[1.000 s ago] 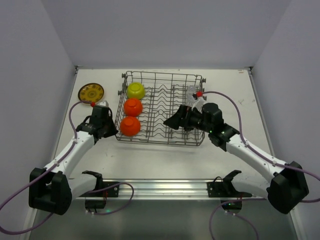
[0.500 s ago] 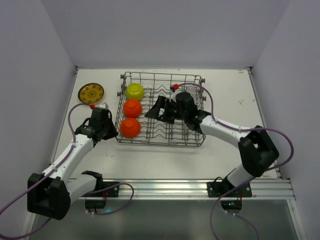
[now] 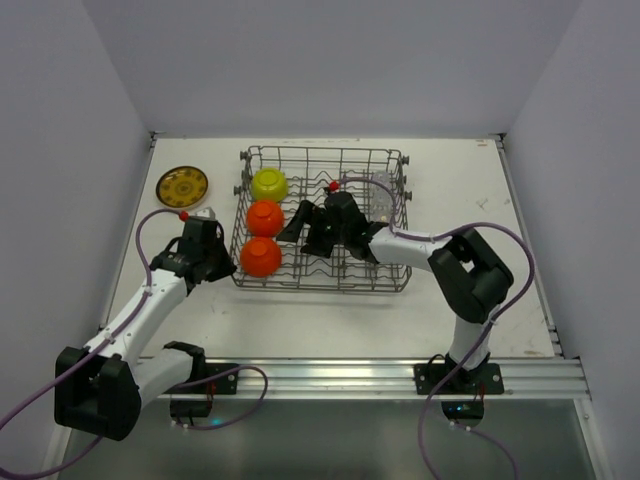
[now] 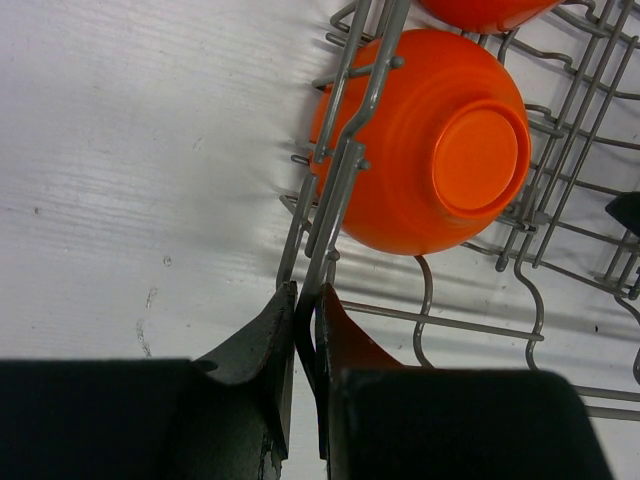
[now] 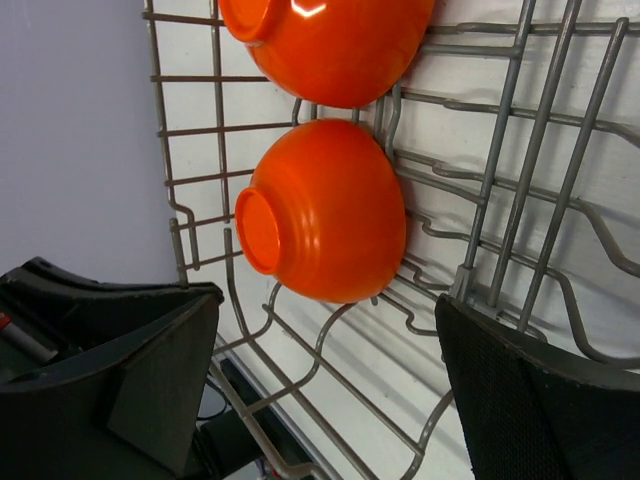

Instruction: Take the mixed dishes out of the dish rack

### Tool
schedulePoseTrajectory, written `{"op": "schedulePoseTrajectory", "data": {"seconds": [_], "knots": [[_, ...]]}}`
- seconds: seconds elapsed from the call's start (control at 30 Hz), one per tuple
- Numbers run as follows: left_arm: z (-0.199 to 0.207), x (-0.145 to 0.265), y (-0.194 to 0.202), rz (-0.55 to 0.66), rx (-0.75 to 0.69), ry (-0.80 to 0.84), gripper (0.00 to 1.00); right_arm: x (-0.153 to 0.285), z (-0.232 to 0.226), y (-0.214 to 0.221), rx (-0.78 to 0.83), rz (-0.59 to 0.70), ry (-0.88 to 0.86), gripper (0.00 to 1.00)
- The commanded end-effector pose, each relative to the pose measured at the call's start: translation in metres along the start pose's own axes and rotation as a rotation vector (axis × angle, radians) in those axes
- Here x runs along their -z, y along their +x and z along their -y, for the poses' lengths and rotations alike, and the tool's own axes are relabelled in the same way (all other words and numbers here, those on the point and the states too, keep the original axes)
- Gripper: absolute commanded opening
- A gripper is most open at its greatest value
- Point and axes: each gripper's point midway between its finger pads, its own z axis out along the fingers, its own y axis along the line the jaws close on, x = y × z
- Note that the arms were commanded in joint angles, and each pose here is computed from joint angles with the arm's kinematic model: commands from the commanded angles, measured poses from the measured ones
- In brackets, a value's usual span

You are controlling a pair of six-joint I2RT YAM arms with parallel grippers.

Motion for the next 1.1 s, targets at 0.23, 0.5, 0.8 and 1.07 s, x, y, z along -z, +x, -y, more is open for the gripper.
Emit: {"op": "schedulePoseTrajectory", "data": {"seconds": [0.23, 0.5, 0.8, 1.07], "knots": [[0.007, -0.003, 0.013, -0.034, 0.01, 0.057, 0.0, -0.024, -0.018, -0.008, -0.08, 0.03, -0.048, 0.88], [0.009, -0.003, 0.016, -0.039, 0.008, 0.073, 0.0, -0.041, -0.017, 0.007, -0.092, -0.019, -0.058, 0.88], [0.012, -0.003, 0.019, -0.044, 0.002, 0.095, 0.0, -0.052, -0.01, 0.015, -0.092, -0.028, -0.009, 0.88], [0.014, -0.002, 0.02, -0.043, -0.001, 0.11, 0.0, -0.063, -0.004, 0.024, -0.121, -0.055, 0.0, 0.88]]}}
